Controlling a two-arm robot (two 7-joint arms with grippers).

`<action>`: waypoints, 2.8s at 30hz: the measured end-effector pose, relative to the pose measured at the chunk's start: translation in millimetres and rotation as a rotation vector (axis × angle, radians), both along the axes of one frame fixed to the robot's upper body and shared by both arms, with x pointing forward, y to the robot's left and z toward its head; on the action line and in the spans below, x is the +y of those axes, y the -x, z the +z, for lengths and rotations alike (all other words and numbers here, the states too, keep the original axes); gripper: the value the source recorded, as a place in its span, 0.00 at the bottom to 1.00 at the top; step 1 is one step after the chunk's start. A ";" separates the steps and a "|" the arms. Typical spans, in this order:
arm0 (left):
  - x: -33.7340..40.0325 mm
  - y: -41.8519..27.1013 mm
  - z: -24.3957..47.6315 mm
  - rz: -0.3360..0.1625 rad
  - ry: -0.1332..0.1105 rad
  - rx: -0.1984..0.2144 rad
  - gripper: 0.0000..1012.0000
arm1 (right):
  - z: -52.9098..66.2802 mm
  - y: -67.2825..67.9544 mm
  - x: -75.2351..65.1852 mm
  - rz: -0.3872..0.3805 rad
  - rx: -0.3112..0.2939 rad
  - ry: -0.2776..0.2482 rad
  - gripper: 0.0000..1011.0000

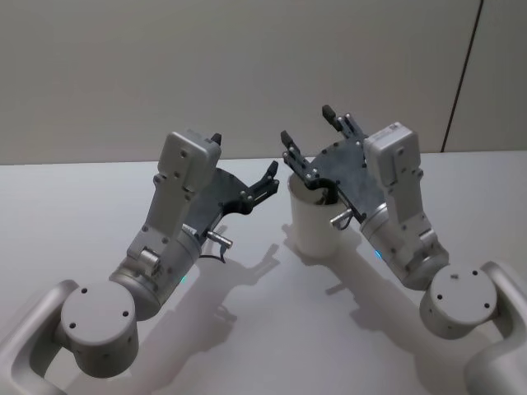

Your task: Place the pen into the pen holder.

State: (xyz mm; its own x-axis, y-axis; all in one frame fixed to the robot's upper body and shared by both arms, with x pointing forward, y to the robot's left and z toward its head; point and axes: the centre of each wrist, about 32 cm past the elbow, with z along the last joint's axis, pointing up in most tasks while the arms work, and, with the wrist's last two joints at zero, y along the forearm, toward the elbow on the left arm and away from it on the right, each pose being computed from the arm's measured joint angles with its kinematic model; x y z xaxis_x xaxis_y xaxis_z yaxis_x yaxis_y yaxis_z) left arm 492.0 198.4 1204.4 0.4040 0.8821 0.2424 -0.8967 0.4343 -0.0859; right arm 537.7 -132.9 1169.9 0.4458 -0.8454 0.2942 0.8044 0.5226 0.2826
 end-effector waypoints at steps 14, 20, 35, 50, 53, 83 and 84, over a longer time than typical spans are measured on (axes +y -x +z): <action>0.0 0.0 0.0 0.000 0.000 0.000 0.99 | 4.6 2.1 -1.0 0.003 0.004 -0.020 0.99; 0.0 0.0 0.0 0.000 0.000 0.000 0.99 | 12.1 5.7 -3.7 0.001 0.006 -0.047 0.99; 0.0 0.0 0.0 0.000 0.000 0.000 0.99 | 34.5 24.1 -23.8 -0.058 0.014 -0.124 0.99; 0.0 0.0 0.0 0.000 0.000 0.000 0.99 | 35.6 37.5 -39.4 -0.101 0.050 -0.145 0.99; 0.0 0.0 0.0 0.000 0.000 0.000 0.99 | 33.0 42.6 -46.6 -0.112 0.075 -0.146 0.99; 0.0 0.0 0.0 0.000 0.000 0.000 0.99 | 18.8 94.2 -104.3 -0.187 0.319 -0.138 0.99; 0.0 0.0 0.0 0.000 0.000 0.000 0.99 | 18.8 94.2 -104.3 -0.187 0.320 -0.138 0.99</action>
State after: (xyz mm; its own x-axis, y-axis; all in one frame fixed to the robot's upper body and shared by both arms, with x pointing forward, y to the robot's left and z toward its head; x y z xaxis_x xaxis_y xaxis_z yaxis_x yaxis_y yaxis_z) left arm 492.0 198.4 1204.4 0.4039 0.8821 0.2424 -0.8967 0.4343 -0.0860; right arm 443.4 -237.2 1188.7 0.3313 -0.9425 0.0430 0.9408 0.3335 0.0601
